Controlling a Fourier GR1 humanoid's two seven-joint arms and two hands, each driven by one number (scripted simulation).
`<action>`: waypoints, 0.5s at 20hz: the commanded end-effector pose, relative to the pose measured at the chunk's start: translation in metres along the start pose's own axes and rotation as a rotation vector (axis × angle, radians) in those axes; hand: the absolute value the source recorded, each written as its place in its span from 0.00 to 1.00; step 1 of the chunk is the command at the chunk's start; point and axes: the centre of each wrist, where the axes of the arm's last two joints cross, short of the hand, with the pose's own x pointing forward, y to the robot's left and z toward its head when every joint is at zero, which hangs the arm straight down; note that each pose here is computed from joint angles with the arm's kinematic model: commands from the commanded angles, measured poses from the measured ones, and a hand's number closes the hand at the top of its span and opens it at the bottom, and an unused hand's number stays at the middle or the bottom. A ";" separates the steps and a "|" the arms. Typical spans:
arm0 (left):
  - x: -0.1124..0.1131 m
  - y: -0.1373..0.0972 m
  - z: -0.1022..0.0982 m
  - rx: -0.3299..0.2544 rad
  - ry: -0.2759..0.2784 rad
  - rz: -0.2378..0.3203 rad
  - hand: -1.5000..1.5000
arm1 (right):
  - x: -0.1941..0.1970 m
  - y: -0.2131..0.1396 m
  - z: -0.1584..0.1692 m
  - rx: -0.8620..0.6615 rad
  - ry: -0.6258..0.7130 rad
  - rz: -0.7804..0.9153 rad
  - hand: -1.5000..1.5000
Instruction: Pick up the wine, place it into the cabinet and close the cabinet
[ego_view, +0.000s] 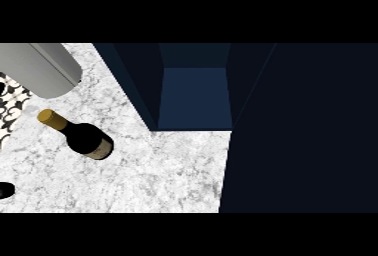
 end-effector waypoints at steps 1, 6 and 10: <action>0.002 0.004 0.004 0.033 -0.026 -0.003 0.00 | 0.025 0.003 0.033 0.055 -0.055 -0.038 0.00; -0.017 0.022 -0.013 0.086 0.012 -0.044 0.00 | 0.034 0.000 0.032 0.067 -0.069 -0.012 0.00; -0.042 0.011 -0.010 0.073 0.028 -0.053 0.00 | 0.022 -0.001 0.023 0.050 -0.055 -0.023 0.00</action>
